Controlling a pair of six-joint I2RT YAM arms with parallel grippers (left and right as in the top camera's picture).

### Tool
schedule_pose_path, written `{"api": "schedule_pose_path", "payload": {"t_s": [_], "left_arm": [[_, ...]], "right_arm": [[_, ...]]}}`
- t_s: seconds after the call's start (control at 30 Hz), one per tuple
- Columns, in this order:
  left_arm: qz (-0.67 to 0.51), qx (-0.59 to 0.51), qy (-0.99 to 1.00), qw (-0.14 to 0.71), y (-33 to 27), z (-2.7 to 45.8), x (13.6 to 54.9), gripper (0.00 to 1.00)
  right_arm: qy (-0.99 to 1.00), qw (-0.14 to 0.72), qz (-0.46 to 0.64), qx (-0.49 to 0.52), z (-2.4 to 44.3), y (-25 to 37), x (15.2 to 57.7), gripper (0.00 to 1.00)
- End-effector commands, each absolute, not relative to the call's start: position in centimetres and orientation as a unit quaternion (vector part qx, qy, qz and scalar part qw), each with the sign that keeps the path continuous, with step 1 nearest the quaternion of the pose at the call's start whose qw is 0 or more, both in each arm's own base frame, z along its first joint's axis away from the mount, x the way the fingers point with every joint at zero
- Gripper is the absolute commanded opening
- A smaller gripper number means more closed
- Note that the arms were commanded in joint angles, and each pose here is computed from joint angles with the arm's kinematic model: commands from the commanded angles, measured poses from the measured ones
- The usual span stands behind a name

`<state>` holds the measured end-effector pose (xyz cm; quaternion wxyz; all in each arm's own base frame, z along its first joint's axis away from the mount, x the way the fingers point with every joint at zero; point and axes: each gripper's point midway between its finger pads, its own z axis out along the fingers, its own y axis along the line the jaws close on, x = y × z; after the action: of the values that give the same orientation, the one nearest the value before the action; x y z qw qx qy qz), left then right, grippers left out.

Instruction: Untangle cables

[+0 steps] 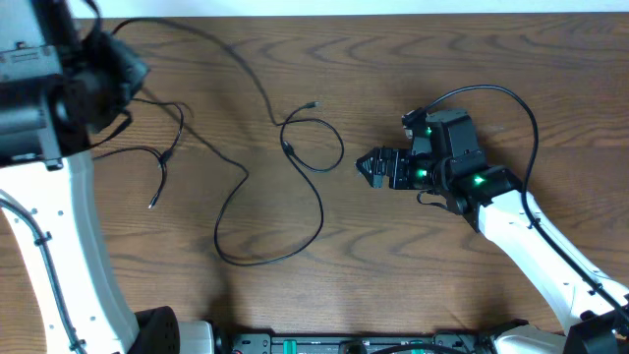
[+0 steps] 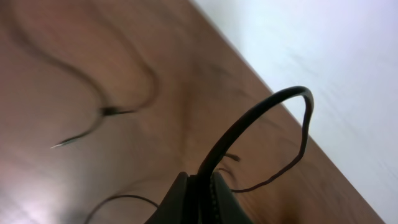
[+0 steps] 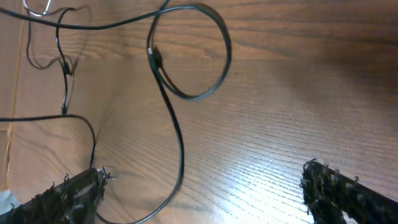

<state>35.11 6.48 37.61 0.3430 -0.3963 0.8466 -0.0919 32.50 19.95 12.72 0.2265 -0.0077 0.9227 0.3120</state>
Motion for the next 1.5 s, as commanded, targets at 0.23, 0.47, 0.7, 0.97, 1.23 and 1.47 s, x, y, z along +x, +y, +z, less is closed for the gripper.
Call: {"api": "schedule_pose_path", "payload": {"t_s": [0.23, 0.47, 0.7, 0.97, 1.23, 1.47], "left_arm": [[-0.003, -0.544, 0.788, 0.288, 15.7, 33.9, 29.9, 0.07], [0.11, -0.585, 0.765, 0.245, 20.2, 29.9, 27.2, 0.07], [0.191, -0.593, 0.742, 0.248, 23.4, 26.6, 27.4, 0.07], [0.303, -0.618, 0.681, 0.25, 29.1, 23.8, 26.0, 0.08], [0.35, -0.573, 0.713, 0.201, 34.8, 19.8, 26.2, 0.07], [0.377, -0.529, 0.74, 0.178, 38.8, 17.4, 26.4, 0.08]], "right_arm": [[0.923, 0.234, 0.306, 0.003, 13.1, 19.8, 32.9, 0.99], [0.925, 0.242, 0.292, 0.01, 12.9, 19.4, 33.2, 0.99], [0.926, 0.243, 0.29, 0.01, 12.9, 19.3, 33.3, 0.99], [0.926, 0.248, 0.284, 0.013, 12.9, 19.1, 33.5, 0.99], [0.93, 0.262, 0.259, 0.024, 12.6, 18.2, 34.0, 0.99], [0.931, 0.27, 0.243, 0.031, 12.5, 17.7, 34.3, 0.99]]}}
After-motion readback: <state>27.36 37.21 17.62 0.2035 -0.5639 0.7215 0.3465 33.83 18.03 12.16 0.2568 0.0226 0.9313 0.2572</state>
